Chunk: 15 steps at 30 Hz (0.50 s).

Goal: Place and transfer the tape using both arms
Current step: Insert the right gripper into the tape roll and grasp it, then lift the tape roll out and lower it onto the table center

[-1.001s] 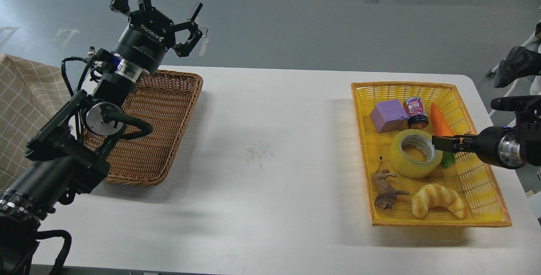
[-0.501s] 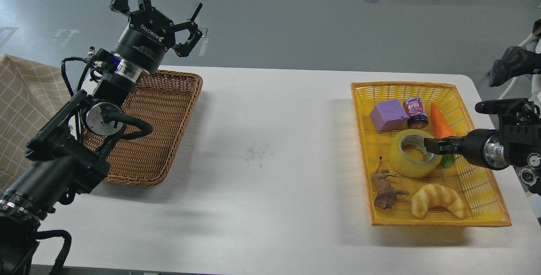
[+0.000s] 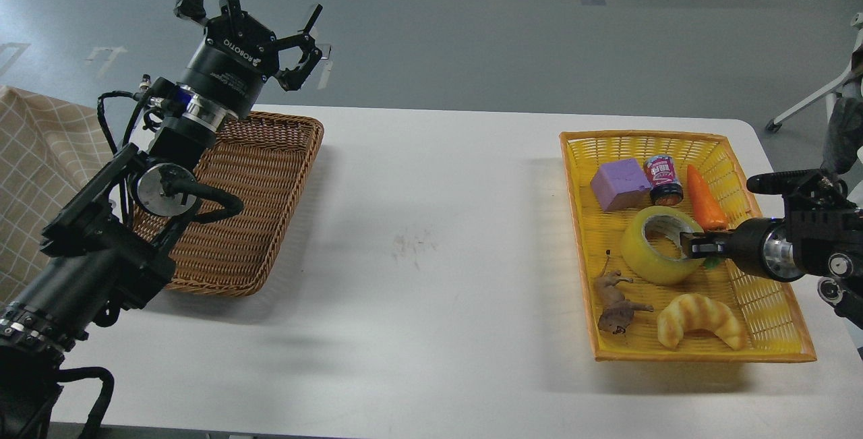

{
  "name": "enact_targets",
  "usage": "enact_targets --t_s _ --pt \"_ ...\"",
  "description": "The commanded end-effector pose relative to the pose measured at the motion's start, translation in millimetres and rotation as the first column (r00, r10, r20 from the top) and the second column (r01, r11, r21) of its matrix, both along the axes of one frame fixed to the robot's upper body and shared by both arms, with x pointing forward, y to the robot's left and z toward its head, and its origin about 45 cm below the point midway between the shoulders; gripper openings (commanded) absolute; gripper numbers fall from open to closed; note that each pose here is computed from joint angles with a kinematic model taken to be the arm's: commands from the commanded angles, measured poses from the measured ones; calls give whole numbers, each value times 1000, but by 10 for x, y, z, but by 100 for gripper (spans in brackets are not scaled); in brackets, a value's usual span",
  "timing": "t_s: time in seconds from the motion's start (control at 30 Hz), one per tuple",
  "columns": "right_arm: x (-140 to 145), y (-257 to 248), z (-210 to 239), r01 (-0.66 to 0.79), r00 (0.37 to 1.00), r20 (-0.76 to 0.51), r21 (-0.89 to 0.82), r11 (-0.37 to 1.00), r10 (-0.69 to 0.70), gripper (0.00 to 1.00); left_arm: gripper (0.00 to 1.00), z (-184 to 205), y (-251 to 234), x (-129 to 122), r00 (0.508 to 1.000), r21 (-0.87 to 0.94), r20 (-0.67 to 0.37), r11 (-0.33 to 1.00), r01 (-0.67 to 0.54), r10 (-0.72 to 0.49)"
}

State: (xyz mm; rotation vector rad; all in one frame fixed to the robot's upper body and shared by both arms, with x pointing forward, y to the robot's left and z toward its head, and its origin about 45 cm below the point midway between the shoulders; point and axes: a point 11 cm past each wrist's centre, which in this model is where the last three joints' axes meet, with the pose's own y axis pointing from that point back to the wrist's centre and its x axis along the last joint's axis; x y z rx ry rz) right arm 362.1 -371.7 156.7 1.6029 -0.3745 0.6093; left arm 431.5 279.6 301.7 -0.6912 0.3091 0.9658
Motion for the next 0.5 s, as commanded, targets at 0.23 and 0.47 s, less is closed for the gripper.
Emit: enact_targets --t_s 0.23,0.47 --pt "300 186 679 -79 986 146 7 997 77 0 98 3 6 0 1000 1 0 1000 -1 1" --pt "481 518 1233 -176 949 270 14 984 166 0 98 5 8 1 1000 -2 1 1000 -2 2"
